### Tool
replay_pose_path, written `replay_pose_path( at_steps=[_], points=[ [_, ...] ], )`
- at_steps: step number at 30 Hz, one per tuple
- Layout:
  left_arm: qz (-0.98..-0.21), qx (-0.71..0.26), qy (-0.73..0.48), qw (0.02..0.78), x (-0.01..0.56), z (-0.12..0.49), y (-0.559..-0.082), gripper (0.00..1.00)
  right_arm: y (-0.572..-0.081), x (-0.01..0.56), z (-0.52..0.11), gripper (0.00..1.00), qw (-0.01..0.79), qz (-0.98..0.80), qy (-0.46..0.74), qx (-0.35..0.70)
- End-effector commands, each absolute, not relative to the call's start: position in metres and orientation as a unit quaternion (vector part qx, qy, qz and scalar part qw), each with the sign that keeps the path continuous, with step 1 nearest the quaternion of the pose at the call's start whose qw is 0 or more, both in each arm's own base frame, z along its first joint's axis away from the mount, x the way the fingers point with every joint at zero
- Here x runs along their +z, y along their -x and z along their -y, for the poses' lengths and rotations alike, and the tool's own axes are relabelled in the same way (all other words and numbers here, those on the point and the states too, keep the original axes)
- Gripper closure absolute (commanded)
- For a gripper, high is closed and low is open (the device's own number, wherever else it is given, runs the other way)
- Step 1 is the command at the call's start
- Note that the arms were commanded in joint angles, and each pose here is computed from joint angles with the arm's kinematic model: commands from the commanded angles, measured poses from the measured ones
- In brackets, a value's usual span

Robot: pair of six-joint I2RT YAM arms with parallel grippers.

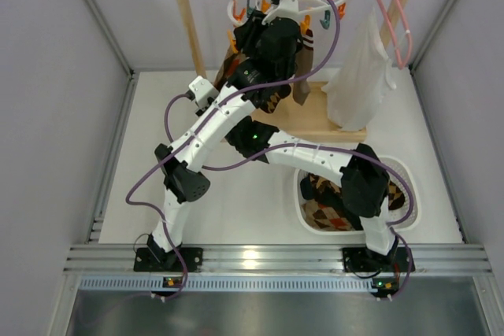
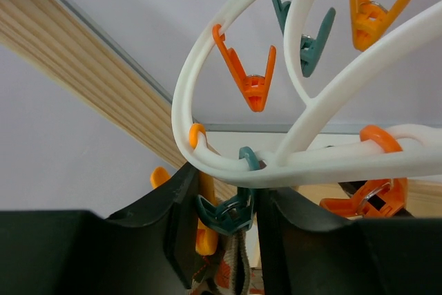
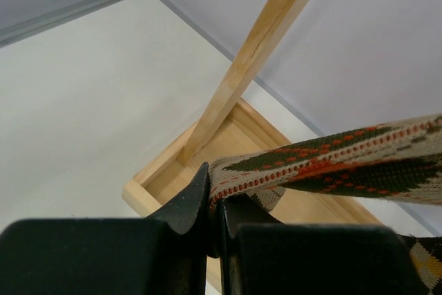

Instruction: Remove the socks clipped to the hanger

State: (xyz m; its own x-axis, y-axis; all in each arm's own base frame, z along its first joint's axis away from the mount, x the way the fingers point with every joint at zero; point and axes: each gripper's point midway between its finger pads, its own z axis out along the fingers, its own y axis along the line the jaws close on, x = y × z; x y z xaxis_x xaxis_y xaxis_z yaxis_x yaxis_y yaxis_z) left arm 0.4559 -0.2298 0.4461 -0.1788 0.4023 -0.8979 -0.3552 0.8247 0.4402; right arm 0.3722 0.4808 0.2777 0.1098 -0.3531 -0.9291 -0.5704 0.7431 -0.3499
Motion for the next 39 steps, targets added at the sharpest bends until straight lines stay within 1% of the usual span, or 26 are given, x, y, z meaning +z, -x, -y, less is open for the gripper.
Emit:
replay_pose_path(
  at_steps=[1, 3, 4, 7, 8, 9, 11, 12, 13, 17, 25, 29, 35, 39],
  points=[
    [-0.699, 0.270, 0.006, 0.662, 0.461, 0.227, -0.457, 0.71, -0.330, 0.310, -0.501, 1.00, 0.663, -0.632, 0.374, 0.145],
    [-0.699, 0.269, 0.007, 0.663, 0.462, 0.227, -0.457, 0.75, -0.329, 0.310, -0.498, 1.00, 0.664, -0.632, 0.373, 0.145],
    [-0.699, 0.269, 0.006, 0.663, 0.462, 0.226, -0.457, 0.80, -0.328, 0.309, -0.498, 1.00, 0.664, -0.632, 0.372, 0.146],
    [-0.699, 0.269, 0.006, 0.662, 0.461, 0.227, -0.457, 0.88, -0.326, 0.304, -0.494, 1.00, 0.663, -0.634, 0.369, 0.147],
    [-0.699, 0.269, 0.007, 0.663, 0.462, 0.226, -0.457, 0.95, -0.324, 0.308, -0.491, 1.00, 0.666, -0.633, 0.365, 0.150],
    [-0.699, 0.267, 0.007, 0.663, 0.462, 0.226, -0.456, 0.96, -0.321, 0.298, -0.488, 1.00, 0.662, -0.637, 0.367, 0.149],
    [-0.699, 0.265, 0.008, 0.664, 0.463, 0.226, -0.456, 1.00, -0.319, 0.304, -0.483, 1.00, 0.668, -0.634, 0.357, 0.154],
    [-0.699, 0.265, 0.008, 0.664, 0.463, 0.226, -0.456, 1.00, -0.318, 0.295, -0.480, 1.00, 0.662, -0.640, 0.358, 0.154],
    [-0.698, 0.264, 0.008, 0.665, 0.464, 0.226, -0.455, 1.00, -0.315, 0.303, -0.477, 1.00, 0.669, -0.636, 0.350, 0.160],
    [-0.698, 0.261, 0.010, 0.666, 0.464, 0.226, -0.455, 1.00, -0.308, 0.292, -0.470, 1.00, 0.667, -0.638, 0.347, 0.167],
    [-0.698, 0.255, 0.007, 0.669, 0.466, 0.229, -0.452, 1.00, -0.305, 0.263, -0.471, 1.00, 0.647, -0.653, 0.354, 0.171],
    [-0.697, 0.250, 0.010, 0.672, 0.470, 0.227, -0.449, 1.00, -0.293, 0.246, -0.462, 1.00, 0.639, -0.661, 0.349, 0.179],
    [-0.698, 0.248, 0.009, 0.672, 0.469, 0.226, -0.448, 1.00, -0.280, 0.235, -0.454, 1.00, 0.637, -0.664, 0.343, 0.187],
    [-0.699, 0.244, 0.007, 0.672, 0.469, 0.228, -0.445, 1.00, -0.272, 0.238, -0.443, 1.00, 0.637, -0.668, 0.334, 0.194]
  ],
)
